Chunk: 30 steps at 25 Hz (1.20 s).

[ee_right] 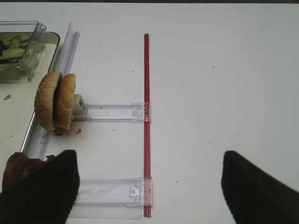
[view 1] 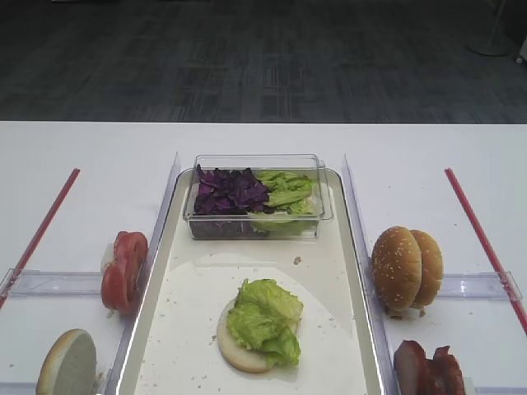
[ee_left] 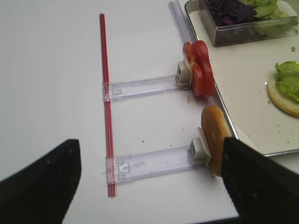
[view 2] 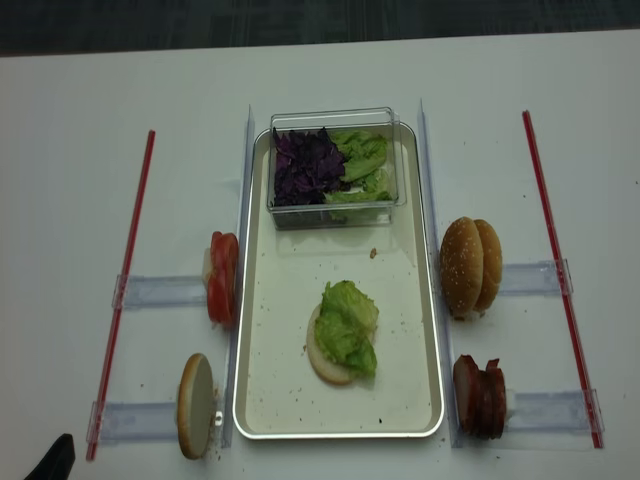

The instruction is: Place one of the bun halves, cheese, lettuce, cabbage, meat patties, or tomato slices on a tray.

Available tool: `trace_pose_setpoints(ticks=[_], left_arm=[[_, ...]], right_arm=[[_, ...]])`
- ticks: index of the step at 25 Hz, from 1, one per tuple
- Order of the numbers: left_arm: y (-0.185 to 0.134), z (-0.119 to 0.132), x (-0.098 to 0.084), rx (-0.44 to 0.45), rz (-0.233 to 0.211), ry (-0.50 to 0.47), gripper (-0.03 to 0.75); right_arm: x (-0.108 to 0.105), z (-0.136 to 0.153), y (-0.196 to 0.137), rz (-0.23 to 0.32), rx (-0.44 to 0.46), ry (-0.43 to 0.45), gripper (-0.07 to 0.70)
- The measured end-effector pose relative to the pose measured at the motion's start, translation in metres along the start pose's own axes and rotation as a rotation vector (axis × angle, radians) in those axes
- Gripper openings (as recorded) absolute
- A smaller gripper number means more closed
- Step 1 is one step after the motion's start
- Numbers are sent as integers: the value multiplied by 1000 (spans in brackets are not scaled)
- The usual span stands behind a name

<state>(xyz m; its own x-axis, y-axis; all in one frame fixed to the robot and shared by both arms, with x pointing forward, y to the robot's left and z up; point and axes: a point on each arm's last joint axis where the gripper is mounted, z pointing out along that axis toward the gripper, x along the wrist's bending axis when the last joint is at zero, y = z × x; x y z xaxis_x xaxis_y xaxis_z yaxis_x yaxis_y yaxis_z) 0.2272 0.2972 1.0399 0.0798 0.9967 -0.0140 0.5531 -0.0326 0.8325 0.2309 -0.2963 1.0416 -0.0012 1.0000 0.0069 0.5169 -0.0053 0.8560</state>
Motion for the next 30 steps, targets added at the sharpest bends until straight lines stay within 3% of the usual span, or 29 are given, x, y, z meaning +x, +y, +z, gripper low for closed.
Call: trace_pose_setpoints(ticks=[30], left_arm=[[0, 0, 0, 0, 0, 0, 565]], right_arm=[[0, 0, 0, 0, 0, 0, 634]])
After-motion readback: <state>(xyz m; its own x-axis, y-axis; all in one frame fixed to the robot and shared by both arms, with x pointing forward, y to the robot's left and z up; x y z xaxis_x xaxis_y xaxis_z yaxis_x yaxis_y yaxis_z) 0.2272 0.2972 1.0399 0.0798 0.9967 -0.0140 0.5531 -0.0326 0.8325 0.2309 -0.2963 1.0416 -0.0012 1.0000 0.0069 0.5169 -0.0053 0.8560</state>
